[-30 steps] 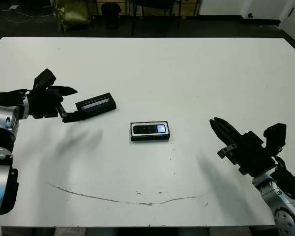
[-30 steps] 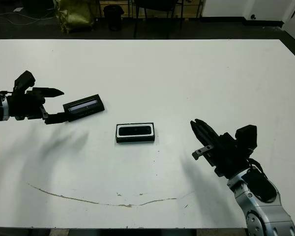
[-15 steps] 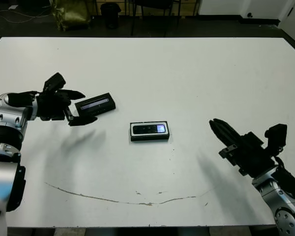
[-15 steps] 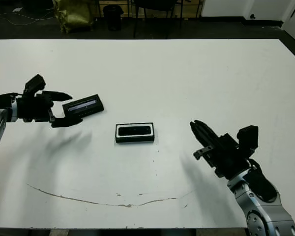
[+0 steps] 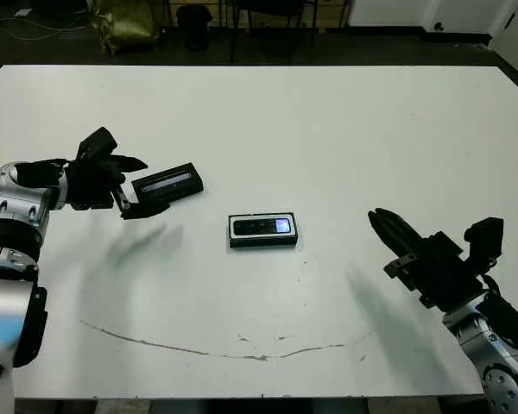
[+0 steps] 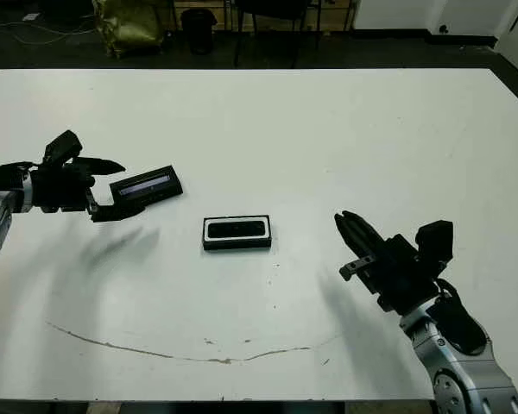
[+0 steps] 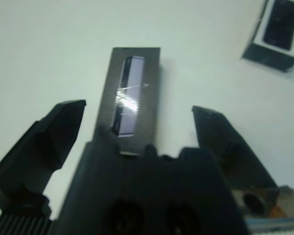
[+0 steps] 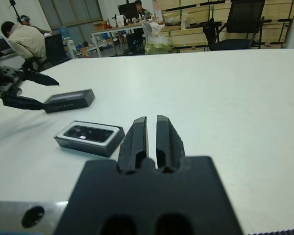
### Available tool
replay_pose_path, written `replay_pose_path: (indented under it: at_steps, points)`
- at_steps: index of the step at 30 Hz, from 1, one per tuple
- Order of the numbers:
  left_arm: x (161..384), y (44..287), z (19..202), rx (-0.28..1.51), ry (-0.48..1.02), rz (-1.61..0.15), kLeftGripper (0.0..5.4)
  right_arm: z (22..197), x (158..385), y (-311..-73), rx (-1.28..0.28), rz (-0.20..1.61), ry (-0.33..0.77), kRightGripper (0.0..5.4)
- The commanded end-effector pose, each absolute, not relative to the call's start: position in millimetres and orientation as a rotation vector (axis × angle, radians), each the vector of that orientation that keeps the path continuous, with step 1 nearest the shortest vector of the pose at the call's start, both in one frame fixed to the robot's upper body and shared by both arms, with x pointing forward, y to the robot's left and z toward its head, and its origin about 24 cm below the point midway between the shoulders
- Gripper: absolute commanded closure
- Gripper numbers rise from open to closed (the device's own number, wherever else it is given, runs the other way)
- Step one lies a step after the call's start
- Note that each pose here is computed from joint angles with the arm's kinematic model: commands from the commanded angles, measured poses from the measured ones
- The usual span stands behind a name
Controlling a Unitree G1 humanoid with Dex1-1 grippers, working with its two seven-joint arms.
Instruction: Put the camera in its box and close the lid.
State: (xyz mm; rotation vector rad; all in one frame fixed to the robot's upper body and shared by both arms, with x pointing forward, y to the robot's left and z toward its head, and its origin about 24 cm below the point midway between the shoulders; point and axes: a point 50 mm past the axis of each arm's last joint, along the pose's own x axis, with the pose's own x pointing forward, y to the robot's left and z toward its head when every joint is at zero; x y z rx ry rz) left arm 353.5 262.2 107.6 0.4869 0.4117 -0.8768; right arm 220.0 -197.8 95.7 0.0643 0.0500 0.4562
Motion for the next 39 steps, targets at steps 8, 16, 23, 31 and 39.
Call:
replay_pose_path:
  at_steps: [8, 16, 23, 31, 39]
  points:
    - [357, 259, 104.6, 0.576, 0.459, -0.875, 0.02, 90.2, 217, -199, 0.044, 0.452, 0.074, 5.4]
    - [357, 257, 100.0, 0.573, 0.495, -0.884, 0.02, 88.2, 218, -200, 0.049, 0.457, 0.073, 5.4]
    - [354, 257, 97.8, 0.503, 0.54, -0.928, 0.02, 88.7, 217, -200, 0.039, 0.451, 0.074, 5.4]
    - [353, 259, 94.9, 0.529, 0.553, -0.913, 0.02, 91.6, 215, -199, 0.039, 0.446, 0.094, 5.4]
    - [353, 261, 92.2, 0.522, 0.556, -0.877, 0.02, 78.1, 219, -205, 0.05, 0.453, 0.081, 5.4]
